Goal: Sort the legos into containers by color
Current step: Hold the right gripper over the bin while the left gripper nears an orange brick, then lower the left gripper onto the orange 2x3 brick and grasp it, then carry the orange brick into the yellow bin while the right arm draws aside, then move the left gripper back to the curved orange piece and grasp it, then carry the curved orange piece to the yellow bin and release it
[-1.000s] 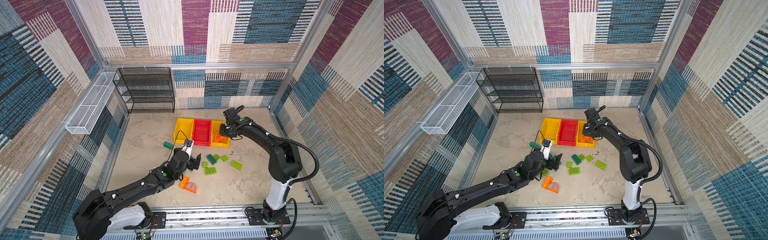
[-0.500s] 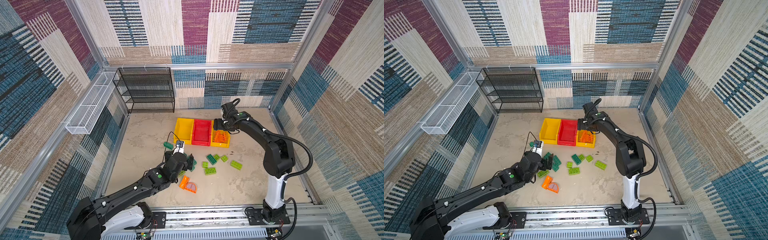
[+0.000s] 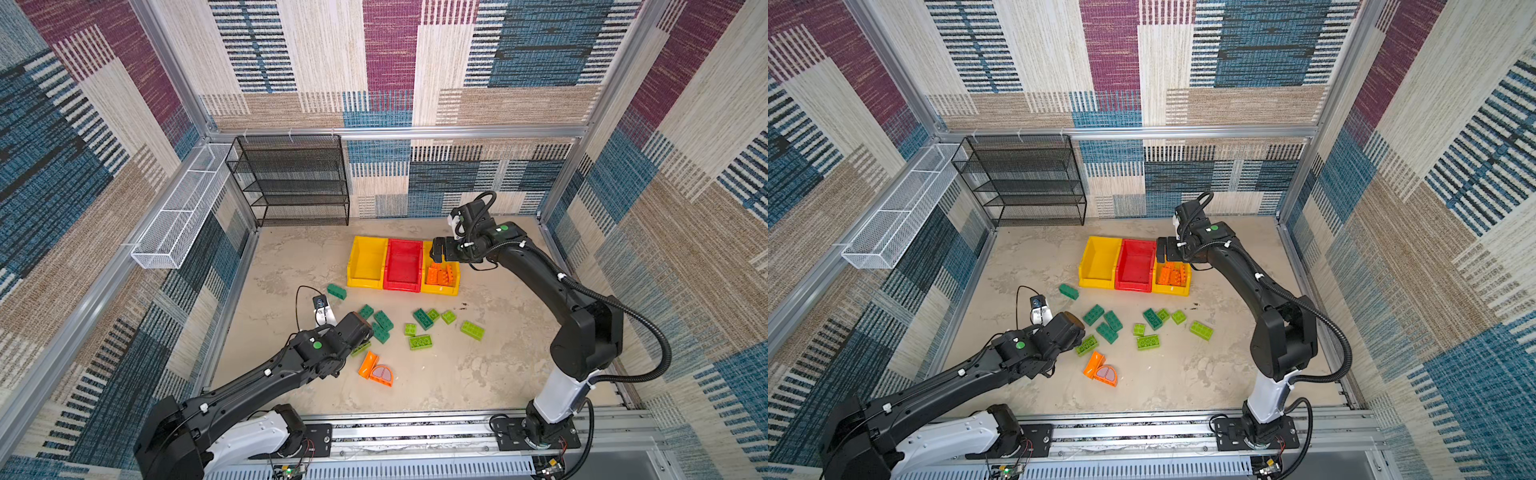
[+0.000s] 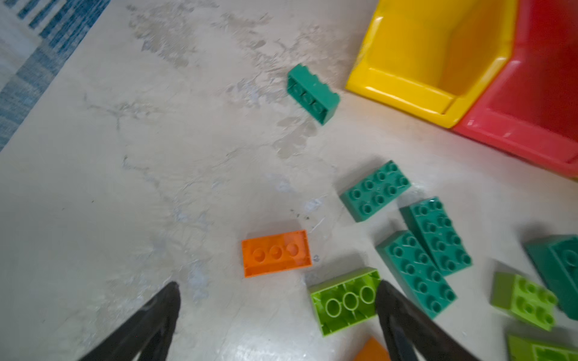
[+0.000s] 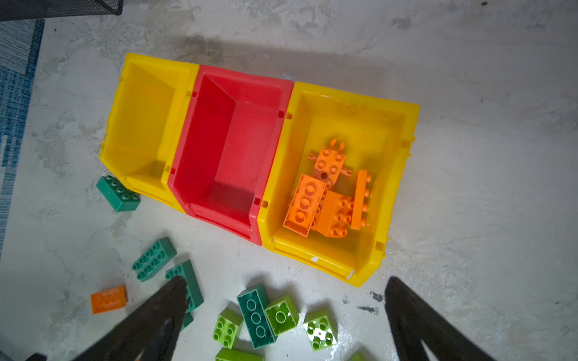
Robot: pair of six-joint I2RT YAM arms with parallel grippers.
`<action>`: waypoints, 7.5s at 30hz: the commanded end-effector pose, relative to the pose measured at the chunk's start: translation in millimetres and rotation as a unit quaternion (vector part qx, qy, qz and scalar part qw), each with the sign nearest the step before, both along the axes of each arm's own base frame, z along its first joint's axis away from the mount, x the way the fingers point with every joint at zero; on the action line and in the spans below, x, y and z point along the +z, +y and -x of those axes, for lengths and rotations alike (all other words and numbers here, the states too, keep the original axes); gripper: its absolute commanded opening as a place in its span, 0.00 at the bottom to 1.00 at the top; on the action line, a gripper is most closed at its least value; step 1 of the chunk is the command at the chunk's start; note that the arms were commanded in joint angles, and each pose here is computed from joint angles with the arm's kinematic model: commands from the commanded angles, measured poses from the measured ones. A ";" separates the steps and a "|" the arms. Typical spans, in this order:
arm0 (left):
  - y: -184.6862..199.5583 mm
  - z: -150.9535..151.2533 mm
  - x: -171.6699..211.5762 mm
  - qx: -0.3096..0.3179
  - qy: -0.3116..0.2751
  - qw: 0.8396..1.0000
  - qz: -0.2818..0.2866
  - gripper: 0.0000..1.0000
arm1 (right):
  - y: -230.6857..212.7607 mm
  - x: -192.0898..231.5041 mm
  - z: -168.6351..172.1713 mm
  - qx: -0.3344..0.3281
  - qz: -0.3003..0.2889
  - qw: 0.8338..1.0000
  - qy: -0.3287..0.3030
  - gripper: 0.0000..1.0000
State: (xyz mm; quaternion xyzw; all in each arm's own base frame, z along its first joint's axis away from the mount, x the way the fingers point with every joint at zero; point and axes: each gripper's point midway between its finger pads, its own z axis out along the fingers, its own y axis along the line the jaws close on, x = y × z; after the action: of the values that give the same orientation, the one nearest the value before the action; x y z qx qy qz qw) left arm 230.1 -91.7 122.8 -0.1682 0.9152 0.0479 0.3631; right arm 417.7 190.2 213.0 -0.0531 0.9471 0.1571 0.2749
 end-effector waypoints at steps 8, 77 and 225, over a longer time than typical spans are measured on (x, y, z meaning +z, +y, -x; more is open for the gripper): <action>25.1 17.9 -39.6 0.127 0.107 0.985 0.052 0.96 | 4.2 1.7 40.0 0.030 -0.040 0.999 0.020 1.00; -64.8 -108.0 -20.2 -0.052 0.224 0.969 0.088 0.46 | -36.0 12.3 63.4 -0.044 0.000 0.999 -0.006 1.00; -330.3 -219.0 49.2 -0.456 0.045 0.887 0.052 0.15 | -103.5 52.6 118.0 -0.158 -0.002 0.985 -0.072 1.00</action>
State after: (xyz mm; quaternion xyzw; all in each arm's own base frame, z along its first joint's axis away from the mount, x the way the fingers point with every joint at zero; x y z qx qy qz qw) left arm 448.0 -412.3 179.3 0.2266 0.9112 -0.1487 0.3102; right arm 303.7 94.6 266.1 0.0603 0.9212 0.1193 0.3653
